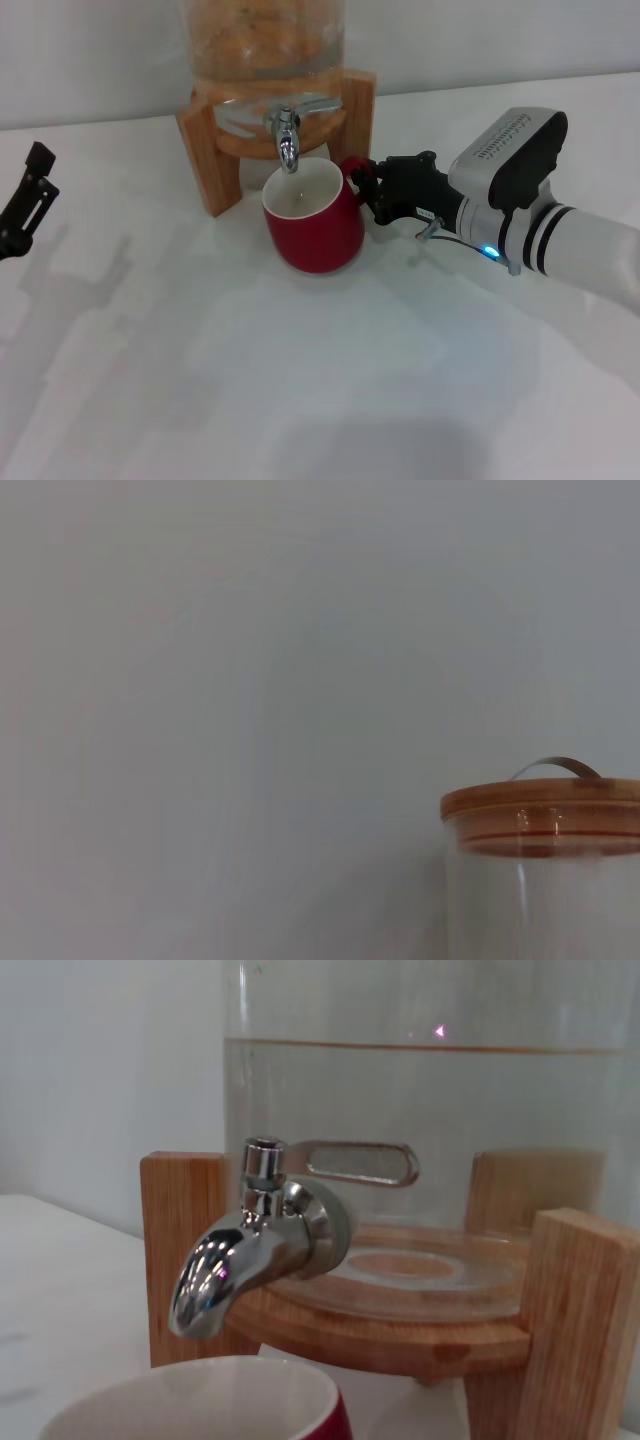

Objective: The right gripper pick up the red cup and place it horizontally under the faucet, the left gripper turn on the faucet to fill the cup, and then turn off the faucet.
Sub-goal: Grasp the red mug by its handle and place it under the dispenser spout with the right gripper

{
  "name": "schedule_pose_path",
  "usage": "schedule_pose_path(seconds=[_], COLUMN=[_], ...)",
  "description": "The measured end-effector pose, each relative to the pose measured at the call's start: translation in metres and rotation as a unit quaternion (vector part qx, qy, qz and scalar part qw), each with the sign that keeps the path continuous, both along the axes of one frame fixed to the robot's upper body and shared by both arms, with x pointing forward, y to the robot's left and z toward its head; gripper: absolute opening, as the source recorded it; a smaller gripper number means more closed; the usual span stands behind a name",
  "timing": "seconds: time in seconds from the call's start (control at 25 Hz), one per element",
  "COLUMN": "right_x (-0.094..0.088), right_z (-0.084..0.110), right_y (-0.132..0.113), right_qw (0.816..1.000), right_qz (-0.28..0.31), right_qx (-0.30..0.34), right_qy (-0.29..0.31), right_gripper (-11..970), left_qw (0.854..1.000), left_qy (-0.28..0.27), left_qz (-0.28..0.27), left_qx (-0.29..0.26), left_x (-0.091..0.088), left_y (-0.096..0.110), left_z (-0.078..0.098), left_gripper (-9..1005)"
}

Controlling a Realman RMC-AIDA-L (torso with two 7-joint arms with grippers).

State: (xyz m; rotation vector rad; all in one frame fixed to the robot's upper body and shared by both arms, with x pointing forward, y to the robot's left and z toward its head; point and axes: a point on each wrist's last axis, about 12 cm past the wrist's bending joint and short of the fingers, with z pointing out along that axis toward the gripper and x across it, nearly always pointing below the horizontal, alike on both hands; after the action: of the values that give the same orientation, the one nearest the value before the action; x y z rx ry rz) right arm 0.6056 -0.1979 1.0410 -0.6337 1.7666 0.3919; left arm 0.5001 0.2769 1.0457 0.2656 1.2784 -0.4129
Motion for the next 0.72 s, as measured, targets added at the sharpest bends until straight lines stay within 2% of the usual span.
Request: schedule_pose_path(seconds=[0.72], right_x=[-0.0008], right_z=[0.0006], right_y=[0.0066], right_qw=[1.000], right_qz=[0.017], right_qx=[-0.008], right_qy=[-0.002], right_gripper=[153], left_qw=[1.000], left_qy=[-0.001], left_qz=[-0.001], left_qx=[0.000], left_x=[0.0005], left_y=[-0.0004], left_z=[0.0004], left_gripper=[852])
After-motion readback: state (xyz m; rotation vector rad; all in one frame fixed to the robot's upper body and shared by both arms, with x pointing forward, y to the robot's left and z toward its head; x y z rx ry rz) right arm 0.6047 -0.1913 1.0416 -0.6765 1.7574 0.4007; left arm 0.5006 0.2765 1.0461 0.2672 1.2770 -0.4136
